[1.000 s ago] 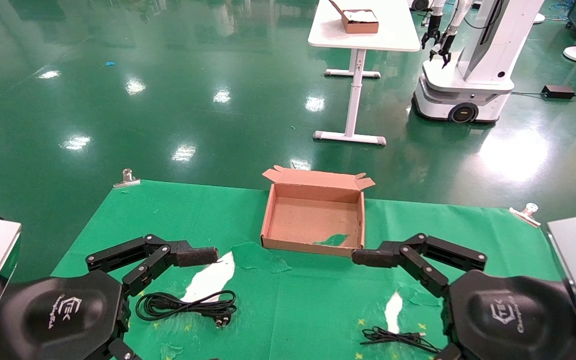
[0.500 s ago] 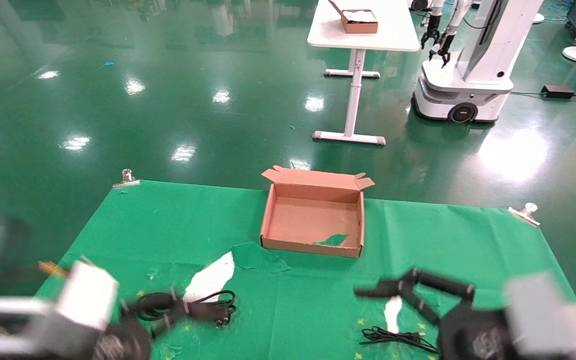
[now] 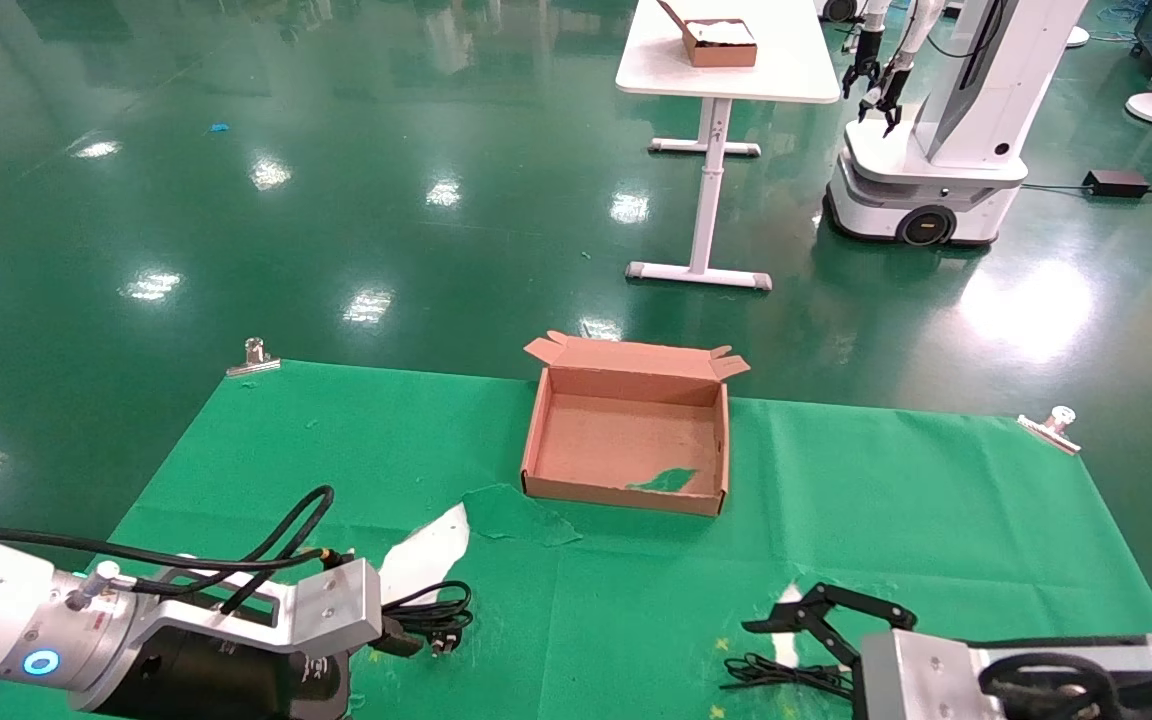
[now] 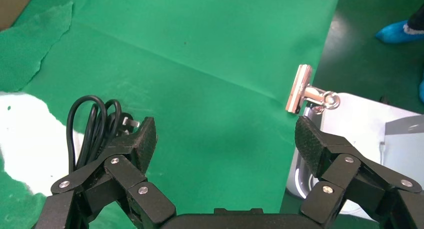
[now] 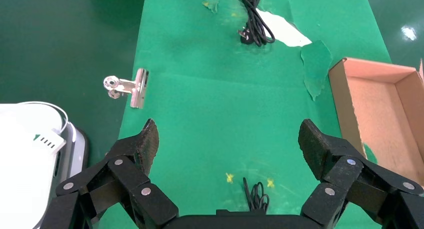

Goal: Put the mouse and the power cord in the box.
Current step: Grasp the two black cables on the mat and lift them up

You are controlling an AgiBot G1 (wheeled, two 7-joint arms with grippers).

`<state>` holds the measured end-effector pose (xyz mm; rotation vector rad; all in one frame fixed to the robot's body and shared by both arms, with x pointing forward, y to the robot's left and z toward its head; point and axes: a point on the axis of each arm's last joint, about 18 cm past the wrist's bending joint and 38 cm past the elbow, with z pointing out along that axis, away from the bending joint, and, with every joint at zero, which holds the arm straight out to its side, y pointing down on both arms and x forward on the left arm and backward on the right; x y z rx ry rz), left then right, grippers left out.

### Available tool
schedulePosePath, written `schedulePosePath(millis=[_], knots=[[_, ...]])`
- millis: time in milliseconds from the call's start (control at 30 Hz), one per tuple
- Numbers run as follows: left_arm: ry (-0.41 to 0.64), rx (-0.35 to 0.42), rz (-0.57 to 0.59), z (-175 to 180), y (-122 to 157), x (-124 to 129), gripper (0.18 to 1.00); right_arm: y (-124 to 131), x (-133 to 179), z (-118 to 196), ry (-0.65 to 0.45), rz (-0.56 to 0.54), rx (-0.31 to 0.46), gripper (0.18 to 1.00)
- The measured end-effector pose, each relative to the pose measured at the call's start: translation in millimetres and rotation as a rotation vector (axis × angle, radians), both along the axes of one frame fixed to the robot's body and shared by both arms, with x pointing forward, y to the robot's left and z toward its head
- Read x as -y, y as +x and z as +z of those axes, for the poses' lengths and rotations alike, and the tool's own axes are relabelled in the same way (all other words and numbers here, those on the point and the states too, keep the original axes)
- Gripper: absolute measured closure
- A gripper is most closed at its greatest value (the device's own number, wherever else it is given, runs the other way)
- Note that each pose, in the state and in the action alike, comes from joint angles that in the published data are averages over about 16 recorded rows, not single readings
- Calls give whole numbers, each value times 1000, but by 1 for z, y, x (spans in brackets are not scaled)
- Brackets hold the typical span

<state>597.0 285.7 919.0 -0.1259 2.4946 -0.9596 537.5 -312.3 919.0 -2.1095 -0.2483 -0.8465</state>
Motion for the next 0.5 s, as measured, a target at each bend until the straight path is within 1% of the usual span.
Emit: schedulePosePath(millis=[267, 500], knots=[[111, 28, 75, -2, 27, 9, 184, 0, 1, 3, -1, -1, 7, 178], [266, 96, 190, 1, 69, 23, 184, -2, 6, 7, 2, -8, 11, 178]])
